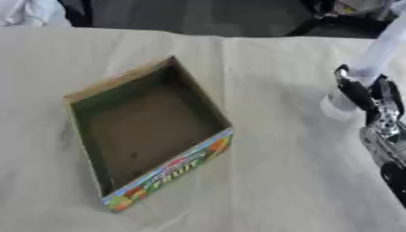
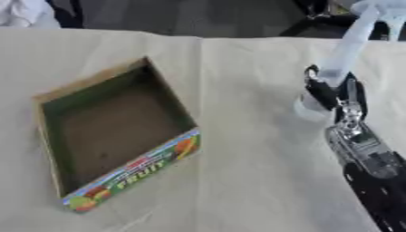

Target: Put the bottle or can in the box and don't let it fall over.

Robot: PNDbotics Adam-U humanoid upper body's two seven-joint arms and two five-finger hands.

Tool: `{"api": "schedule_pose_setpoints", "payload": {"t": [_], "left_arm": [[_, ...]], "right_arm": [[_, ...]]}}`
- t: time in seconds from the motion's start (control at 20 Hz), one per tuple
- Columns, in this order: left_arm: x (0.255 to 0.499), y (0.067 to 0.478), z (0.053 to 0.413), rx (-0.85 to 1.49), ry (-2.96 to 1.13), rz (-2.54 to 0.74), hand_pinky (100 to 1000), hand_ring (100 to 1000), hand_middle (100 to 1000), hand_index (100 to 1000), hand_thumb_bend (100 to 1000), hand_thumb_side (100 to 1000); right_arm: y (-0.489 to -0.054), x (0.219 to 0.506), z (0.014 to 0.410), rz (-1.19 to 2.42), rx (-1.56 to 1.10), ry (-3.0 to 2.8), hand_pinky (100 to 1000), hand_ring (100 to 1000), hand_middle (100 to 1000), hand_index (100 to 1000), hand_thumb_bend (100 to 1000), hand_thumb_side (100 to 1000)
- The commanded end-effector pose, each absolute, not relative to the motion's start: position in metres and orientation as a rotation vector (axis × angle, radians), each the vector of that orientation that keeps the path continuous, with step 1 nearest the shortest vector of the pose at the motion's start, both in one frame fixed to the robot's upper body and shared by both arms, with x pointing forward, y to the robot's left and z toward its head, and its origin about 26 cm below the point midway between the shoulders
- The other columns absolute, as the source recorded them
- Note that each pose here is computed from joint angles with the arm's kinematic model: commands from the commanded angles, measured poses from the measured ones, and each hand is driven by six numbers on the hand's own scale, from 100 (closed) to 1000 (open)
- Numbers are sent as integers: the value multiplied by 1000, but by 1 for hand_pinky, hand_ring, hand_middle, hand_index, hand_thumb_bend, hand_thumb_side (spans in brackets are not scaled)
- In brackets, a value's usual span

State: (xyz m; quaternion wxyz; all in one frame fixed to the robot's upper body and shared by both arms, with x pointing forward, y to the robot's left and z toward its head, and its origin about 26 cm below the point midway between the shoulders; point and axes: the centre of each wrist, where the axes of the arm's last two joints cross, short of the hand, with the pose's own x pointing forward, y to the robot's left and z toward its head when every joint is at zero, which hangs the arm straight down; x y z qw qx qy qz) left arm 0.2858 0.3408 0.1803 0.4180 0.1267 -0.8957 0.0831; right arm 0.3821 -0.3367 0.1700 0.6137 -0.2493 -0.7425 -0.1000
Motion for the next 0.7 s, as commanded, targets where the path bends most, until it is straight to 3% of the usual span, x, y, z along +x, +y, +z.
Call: {"api": "schedule_pose_setpoints", "payload": {"t": [0.05,0.3,0.7], "left_arm": [[282,343,190,328,-2279,184,1000,658,729,750,477,356],[282,345,190,339,-2274,185,1000,658,728,749,479,353],[280,348,192,362,-2279,186,1000,662,729,750,497,344]], "right_arm": [[-340,377,196,-191,-609,-1793,1000,1000,1000,312,100,414],[-327,367,222,-135,-578,-1886,1000,1000,1000,283,100,470],[-283,346,276,24,-422,-2046,1000,1000,1000,288,100,470]]}}
